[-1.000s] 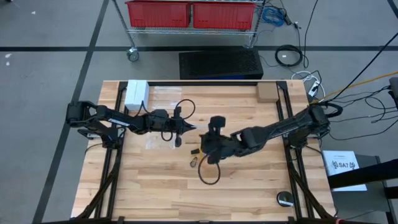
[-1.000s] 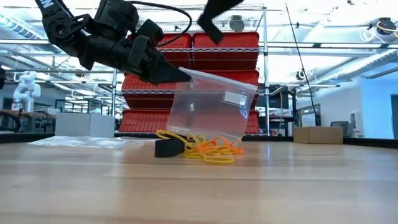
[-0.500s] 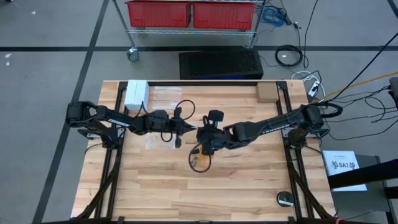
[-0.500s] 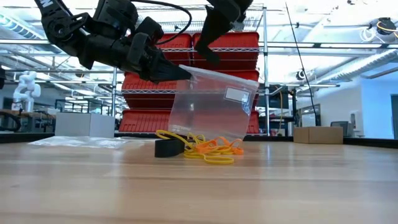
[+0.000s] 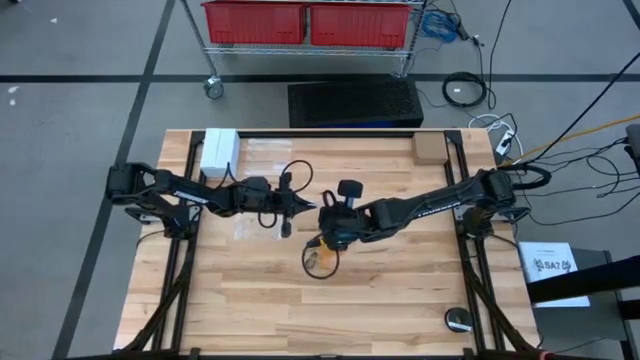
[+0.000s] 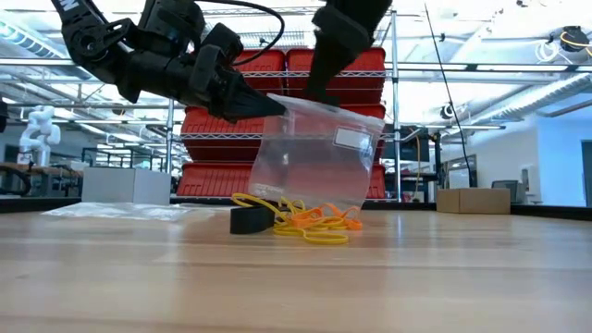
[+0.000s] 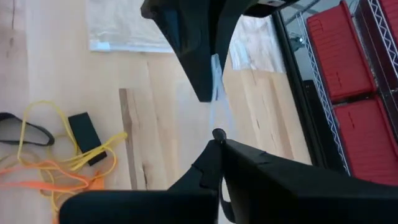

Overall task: Sort rubber bands
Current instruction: Put the right black rubber band into the transparent zip bag

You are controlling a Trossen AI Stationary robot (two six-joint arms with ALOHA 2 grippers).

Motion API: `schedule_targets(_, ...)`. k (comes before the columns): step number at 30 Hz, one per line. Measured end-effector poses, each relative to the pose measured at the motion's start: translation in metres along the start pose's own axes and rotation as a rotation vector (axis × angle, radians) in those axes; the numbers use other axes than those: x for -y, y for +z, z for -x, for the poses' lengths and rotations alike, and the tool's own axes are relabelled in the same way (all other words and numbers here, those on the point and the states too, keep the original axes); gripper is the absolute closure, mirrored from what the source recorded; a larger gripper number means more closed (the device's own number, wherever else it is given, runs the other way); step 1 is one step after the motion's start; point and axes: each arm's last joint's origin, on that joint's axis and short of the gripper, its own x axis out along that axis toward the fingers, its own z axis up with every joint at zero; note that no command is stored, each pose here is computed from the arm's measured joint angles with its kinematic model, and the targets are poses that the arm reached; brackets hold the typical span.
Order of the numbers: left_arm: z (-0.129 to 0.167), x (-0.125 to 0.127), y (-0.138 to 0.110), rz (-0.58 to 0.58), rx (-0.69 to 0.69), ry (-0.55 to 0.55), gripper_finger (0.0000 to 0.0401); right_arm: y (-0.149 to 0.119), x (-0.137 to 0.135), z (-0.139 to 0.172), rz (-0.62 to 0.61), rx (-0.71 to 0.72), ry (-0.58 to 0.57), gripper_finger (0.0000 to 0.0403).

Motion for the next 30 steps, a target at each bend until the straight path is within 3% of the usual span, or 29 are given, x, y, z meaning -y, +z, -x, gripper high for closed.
schedule_targets(10, 0.000, 0.001, 0.000, 0.004, 0.002, -0.008, 0.0399, -0.003, 0.005, -0.014, -0.041, -0.055, 0.005, 0.0403)
schedule_targets(23, 0.000, 0.003, 0.001, -0.002, 0.005, -0.016, 0.0399, 0.000, 0.018, -0.026, -0.132, -0.066, 0.104, 0.0402)
schedule_targets(30, 0.000, 0.002, 0.000, -0.003, 0.004, -0.015, 0.0399, 0.003, 0.016, -0.026, -0.159, -0.044, 0.184, 0.0365)
